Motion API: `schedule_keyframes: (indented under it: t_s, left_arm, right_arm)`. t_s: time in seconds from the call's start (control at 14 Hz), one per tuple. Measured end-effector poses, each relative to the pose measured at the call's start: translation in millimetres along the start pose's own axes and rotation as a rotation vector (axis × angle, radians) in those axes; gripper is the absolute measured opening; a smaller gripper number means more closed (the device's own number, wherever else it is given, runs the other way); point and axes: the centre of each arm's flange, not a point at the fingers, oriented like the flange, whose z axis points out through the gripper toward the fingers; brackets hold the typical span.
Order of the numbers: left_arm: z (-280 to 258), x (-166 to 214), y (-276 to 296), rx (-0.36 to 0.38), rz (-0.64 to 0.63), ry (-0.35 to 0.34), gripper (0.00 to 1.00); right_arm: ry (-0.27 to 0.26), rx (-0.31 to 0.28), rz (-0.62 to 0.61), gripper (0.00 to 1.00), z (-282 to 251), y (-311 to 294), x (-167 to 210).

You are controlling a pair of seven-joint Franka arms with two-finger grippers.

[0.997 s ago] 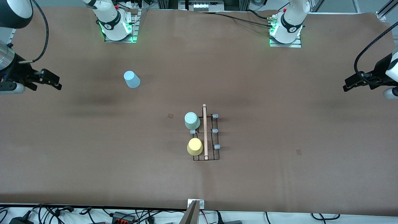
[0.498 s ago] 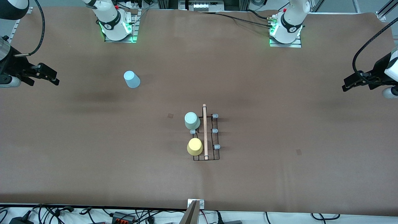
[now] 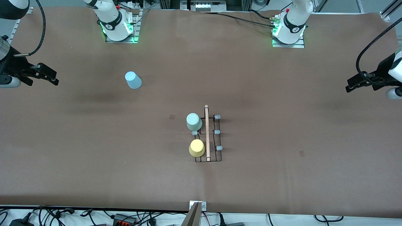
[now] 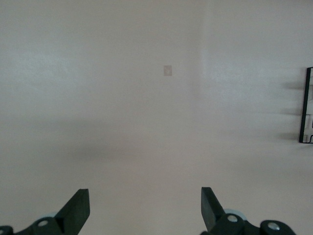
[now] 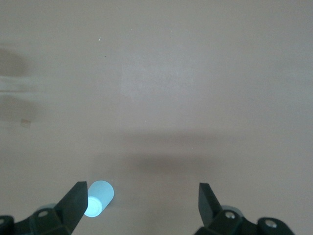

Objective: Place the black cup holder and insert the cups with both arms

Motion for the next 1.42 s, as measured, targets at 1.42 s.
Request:
schedule_keyframes:
  t_s: [1.42]
  left_arm:
    - [3,1,-6,-0.001,-0.010,-0.011,1.00]
  right_arm:
    - [-0.060,0.001,0.020,1.00,6,6,-5]
